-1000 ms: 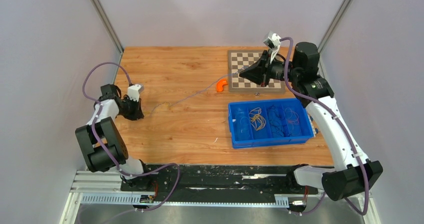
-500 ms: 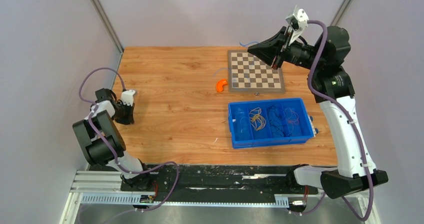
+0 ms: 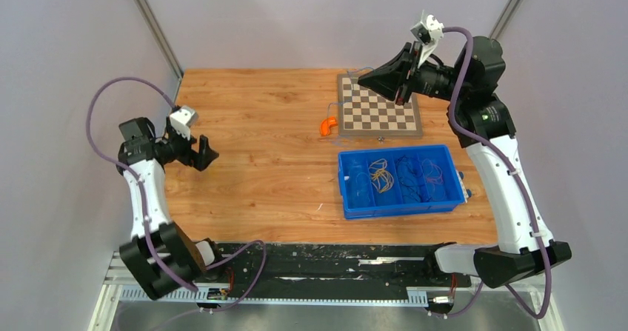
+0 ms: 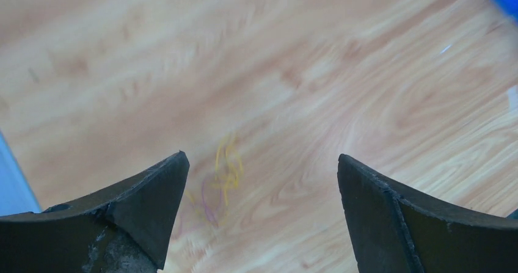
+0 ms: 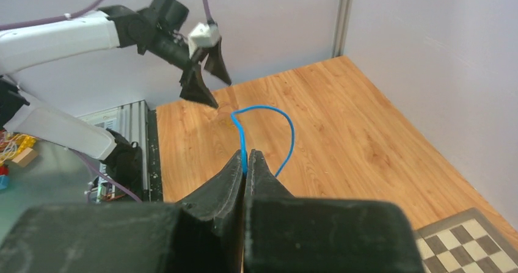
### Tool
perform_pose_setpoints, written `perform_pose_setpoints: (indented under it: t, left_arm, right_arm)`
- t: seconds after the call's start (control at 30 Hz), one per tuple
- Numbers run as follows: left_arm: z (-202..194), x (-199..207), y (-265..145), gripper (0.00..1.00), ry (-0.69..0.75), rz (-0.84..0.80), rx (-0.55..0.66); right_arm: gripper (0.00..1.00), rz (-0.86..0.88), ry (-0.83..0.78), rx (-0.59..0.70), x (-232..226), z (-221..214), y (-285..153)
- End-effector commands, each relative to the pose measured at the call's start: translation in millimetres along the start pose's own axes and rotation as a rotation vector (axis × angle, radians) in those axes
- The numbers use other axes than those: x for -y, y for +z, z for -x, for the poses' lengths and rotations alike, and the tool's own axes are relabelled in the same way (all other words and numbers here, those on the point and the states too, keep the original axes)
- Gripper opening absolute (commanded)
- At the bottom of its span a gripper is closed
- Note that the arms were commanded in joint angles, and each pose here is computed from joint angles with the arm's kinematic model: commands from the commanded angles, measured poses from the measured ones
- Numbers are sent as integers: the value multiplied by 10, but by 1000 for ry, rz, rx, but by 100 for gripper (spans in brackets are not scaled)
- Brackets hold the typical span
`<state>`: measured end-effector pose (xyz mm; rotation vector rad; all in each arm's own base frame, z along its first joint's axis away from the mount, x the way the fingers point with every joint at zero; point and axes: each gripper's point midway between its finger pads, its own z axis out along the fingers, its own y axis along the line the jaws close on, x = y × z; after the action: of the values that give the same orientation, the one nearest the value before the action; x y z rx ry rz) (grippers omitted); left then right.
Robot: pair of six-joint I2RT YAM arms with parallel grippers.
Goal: Untangle the cables
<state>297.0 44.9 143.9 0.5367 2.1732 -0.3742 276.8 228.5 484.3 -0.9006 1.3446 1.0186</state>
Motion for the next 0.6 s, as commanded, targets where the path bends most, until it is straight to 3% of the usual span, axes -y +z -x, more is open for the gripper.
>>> perform_pose_setpoints:
  t: [0.0,0.13,0.17,0.2,0.23,0.27,0.57]
  left_arm:
    - [1076,921,-515,100,186,-246,353]
    - [1436,1700,-754,100,313,-422,466]
    - [1413,1828,-749,100,249,-467,457]
    - [1541,2010,-824,100,334,-490,516]
    - [1517,2114,-806,100,290,-527,512]
    - [1615,2300,-865,100,367,-555,567]
    - [1758,2999,-513,100,429,-710,589]
  right_arm:
    - [0,83,1,19,-254,92,55]
    - [0,156,21,20,-472,39,229]
    - [0,168,25,19,-510,14,271]
    - [0,178,29,16,-541,-19,311]
    - [0,189,33,14,-570,-47,345]
    - [0,197,40,9,-584,-76,376]
    - [0,238,61,-6,-689,-155,494]
